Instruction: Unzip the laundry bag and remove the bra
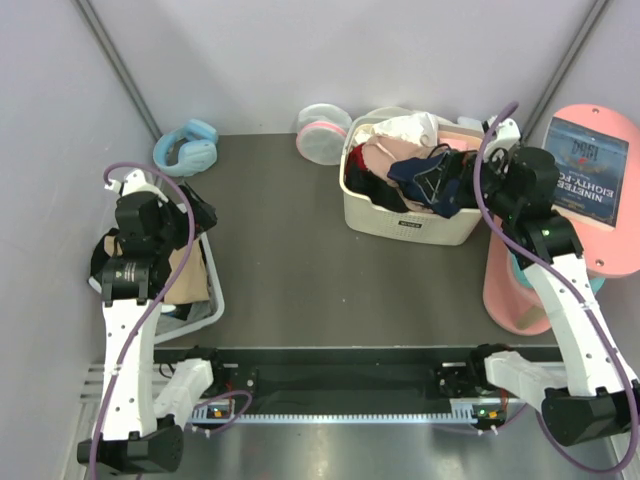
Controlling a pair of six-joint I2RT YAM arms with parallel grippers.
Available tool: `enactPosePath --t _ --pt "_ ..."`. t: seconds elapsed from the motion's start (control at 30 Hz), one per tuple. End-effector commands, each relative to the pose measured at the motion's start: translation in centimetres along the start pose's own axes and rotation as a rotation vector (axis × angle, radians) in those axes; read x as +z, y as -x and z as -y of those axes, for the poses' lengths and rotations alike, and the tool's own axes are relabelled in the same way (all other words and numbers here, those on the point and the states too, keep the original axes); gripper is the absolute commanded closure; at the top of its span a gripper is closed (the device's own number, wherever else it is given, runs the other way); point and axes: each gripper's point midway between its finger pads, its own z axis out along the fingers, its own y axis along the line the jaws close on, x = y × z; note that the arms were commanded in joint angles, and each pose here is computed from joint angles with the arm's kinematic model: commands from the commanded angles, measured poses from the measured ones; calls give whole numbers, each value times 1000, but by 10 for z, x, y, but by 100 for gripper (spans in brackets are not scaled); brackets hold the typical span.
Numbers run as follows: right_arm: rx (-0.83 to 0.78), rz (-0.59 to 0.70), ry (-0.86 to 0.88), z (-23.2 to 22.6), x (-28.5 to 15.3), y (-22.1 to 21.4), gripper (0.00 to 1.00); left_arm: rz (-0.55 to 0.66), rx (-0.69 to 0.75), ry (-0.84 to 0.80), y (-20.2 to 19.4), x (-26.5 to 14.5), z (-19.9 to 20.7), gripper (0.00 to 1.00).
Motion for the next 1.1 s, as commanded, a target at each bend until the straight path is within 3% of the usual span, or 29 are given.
enactPosePath --t 0.0,0.33,0.47,0.57,0.6,0.67,0.73,0.77,0.83,0.87,0.93,0.97,1.07 --pt "-46 77 50 -14 2 35 0 76 14 -12 23 -8 6 1" --pt "-101 90 80 -22 25 66 0 64 52 -64 29 13 20 1" --pt "-85 94 114 -29 38 76 0 3 111 -101 18 48 54 1" --pt "-79 75 122 -31 52 77 0 11 186 -167 19 66 115 1" --pt "-74 55 127 -30 62 73 0 -38 211 -196 0 84 134 1" --pt "-84 73 156 -41 65 82 0 3 225 -274 5 100 168 1" --pt "-71 73 173 -47 70 80 0 -36 245 -327 -14 135 190 1" --pt "-49 74 182 -50 70 80 0 2 224 -363 1 141 208 1" --pt "-30 72 204 -55 68 73 0 -53 200 -344 -18 183 221 1" --pt "-16 66 208 -56 67 69 0 -20 173 -365 -4 189 237 1" --pt "-2 34 206 -56 64 50 0 -10 161 -370 -18 229 250 1" --pt "7 39 205 -58 56 48 0 36 112 -366 -3 237 260 1" --pt "40 -16 180 -54 47 22 0 41 59 -341 -17 290 271 1"
